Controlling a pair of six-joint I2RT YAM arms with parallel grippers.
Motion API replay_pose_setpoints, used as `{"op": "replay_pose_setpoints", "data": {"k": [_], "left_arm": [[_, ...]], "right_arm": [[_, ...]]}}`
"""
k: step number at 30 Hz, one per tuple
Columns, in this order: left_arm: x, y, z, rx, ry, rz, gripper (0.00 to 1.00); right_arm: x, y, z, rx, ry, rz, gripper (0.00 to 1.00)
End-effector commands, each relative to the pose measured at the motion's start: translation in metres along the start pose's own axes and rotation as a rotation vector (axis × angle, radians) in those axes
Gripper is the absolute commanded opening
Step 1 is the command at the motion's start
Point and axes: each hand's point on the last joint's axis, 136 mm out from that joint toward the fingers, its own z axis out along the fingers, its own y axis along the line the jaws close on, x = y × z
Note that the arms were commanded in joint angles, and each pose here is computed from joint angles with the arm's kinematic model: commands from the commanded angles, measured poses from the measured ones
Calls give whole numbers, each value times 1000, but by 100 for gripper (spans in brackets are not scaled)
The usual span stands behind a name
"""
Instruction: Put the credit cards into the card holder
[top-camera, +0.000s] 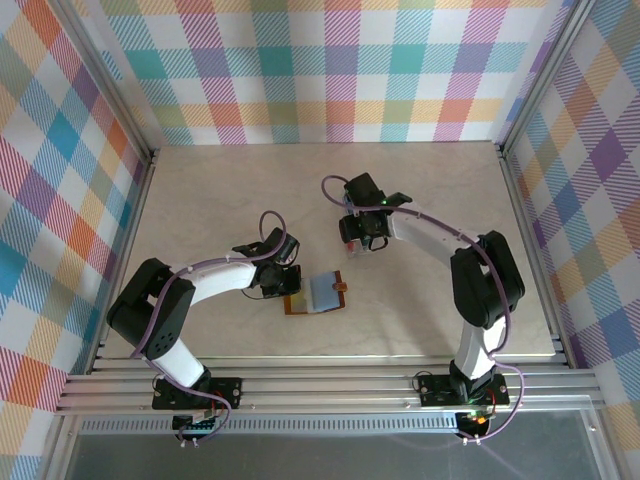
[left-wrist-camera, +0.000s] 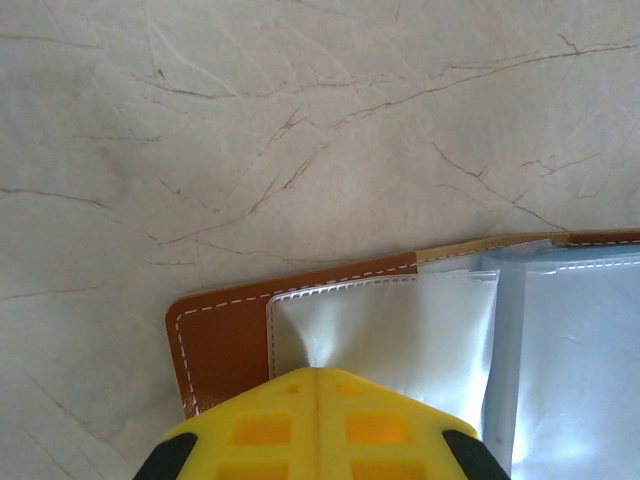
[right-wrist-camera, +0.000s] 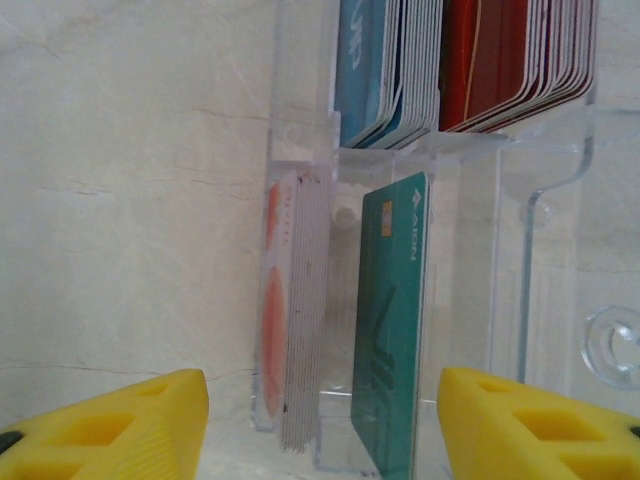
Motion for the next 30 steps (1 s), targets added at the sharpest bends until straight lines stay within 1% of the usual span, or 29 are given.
{"op": "replay_pose_setpoints", "data": {"k": [1, 4, 9, 14, 19, 24, 30], "left_arm": [[29, 26, 6, -95, 84, 6, 4], [29, 26, 7, -97, 85, 6, 4], [30, 26, 10, -97, 96, 6, 4], [30, 26, 11, -97, 99, 5, 3], [31, 26, 11, -99, 102, 4, 3], [31, 26, 11, -99, 99, 5, 3], [30, 25, 10, -95, 98, 5, 3]], "right_arm": [[0, -5, 5, 26, 22, -21, 63], [1, -8, 11, 52, 37, -25, 63], [3, -4, 17, 34, 52, -32, 62], [3, 14, 14, -73, 52, -34, 58], [0, 26, 7, -149, 38, -35, 55], [0, 26, 9, -144, 42, -40, 54], [4, 22, 22, -108, 79, -48, 54]]}}
